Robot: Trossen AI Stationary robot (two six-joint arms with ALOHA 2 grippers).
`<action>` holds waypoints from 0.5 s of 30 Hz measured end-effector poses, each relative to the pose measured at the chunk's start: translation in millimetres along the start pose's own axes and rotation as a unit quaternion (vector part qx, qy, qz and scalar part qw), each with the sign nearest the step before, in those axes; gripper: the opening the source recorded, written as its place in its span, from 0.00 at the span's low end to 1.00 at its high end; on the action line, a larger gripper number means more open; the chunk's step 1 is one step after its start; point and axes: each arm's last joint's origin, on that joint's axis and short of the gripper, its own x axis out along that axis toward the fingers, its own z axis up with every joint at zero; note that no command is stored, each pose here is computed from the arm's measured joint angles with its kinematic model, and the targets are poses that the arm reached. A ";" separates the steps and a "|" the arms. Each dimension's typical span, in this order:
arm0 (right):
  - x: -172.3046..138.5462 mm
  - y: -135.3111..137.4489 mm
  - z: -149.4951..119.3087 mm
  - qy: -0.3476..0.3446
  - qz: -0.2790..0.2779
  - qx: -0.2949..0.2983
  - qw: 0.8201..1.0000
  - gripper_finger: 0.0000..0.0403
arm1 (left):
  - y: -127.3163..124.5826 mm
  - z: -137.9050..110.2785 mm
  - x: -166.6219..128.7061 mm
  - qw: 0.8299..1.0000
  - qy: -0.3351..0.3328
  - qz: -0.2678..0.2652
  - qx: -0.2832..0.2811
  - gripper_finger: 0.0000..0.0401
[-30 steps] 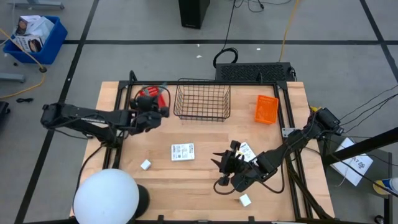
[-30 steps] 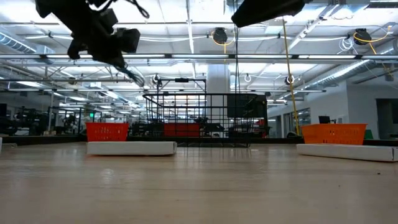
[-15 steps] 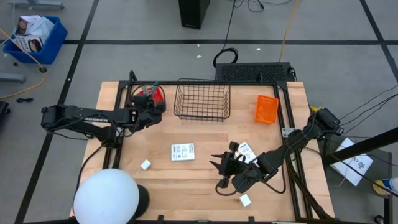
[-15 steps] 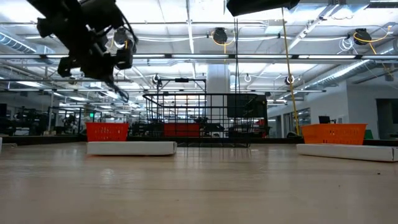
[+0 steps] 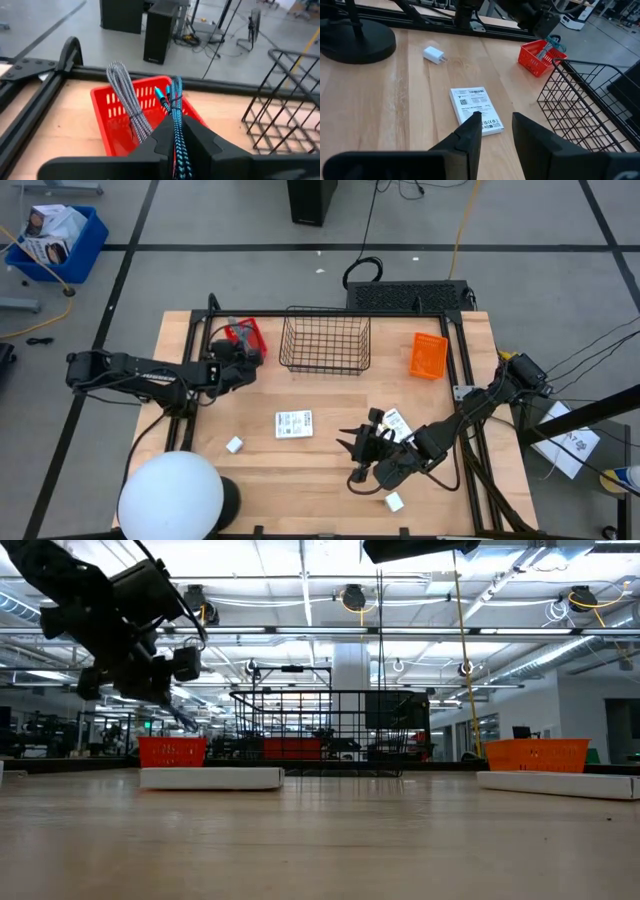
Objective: Pick and place items into bin
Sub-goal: Put the black and blue charger cable into the red bin
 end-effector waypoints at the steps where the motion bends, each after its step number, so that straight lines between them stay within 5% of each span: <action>1: 0.0 0.1 0.2 -0.001 0.000 0.001 1.000 0.25 | 0.2 -0.2 0.5 1.000 0.004 -0.001 0.000 0.08; 8: 0.0 0.1 0.4 -0.001 0.000 0.000 1.000 0.25 | -1.8 0.4 0.8 1.000 0.011 -0.011 -0.016 0.05; 15: 0.0 0.1 0.3 -0.001 0.001 0.001 1.000 0.25 | -2.0 0.3 0.8 1.000 0.013 -0.012 -0.018 0.19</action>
